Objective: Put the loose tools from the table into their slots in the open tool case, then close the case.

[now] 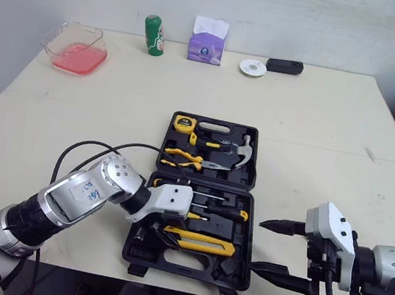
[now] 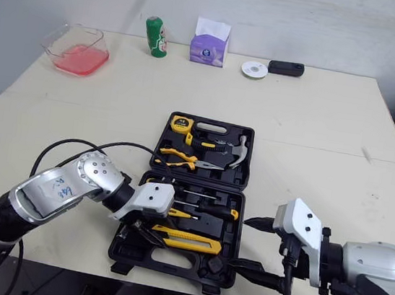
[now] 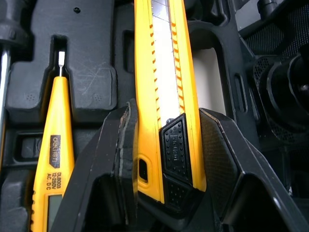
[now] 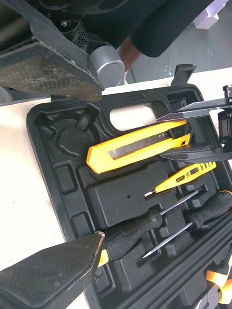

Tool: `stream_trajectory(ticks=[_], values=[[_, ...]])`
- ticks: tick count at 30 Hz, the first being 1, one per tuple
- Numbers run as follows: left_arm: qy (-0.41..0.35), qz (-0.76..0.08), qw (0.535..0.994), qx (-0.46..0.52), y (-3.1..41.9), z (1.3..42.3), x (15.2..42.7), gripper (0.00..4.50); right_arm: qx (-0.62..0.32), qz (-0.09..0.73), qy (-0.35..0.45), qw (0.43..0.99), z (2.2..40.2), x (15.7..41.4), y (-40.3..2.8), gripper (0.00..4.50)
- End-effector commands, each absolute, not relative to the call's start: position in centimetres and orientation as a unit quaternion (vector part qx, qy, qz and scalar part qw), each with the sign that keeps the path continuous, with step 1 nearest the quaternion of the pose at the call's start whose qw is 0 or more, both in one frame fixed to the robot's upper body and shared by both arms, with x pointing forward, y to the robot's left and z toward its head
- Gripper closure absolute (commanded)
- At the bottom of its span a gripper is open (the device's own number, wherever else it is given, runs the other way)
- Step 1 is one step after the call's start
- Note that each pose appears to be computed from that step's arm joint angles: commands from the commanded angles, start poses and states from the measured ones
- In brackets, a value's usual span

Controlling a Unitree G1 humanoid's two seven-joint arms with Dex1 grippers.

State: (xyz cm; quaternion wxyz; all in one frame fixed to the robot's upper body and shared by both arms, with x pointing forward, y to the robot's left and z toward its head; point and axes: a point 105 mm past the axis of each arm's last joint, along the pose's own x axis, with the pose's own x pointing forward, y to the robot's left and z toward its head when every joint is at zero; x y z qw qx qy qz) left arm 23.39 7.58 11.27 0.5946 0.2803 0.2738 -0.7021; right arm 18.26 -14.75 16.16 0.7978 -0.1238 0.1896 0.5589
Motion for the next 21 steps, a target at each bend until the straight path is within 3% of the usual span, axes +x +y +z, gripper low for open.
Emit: stream_trajectory(ticks=[1,3,9,11,14,21], values=[[0.273,-0.693,0.598,0.296,8.1,12.2,23.6,0.89,-0.143,0.567,0.176,0.792,16.8,18.2,-14.6,0.00],[0.267,-0.695,0.598,0.295,8.3,12.9,23.6,0.01,-0.143,0.569,0.175,0.790,16.8,18.2,-14.6,0.00],[0.200,-0.731,0.603,0.250,6.9,15.3,22.9,0.01,-0.144,0.573,0.174,0.788,16.7,18.2,-14.5,0.00],[0.137,-0.744,0.615,0.222,6.4,15.5,23.2,0.01,-0.144,0.575,0.174,0.786,16.7,18.2,-14.5,0.00],[0.067,-0.733,0.662,0.144,5.6,15.4,24.5,0.84,-0.147,0.577,0.177,0.784,16.5,18.1,-14.5,0.00],[0.077,-0.755,0.635,0.141,6.0,12.6,23.3,4.23,-0.148,0.582,0.172,0.781,16.4,18.2,-14.1,0.00]])
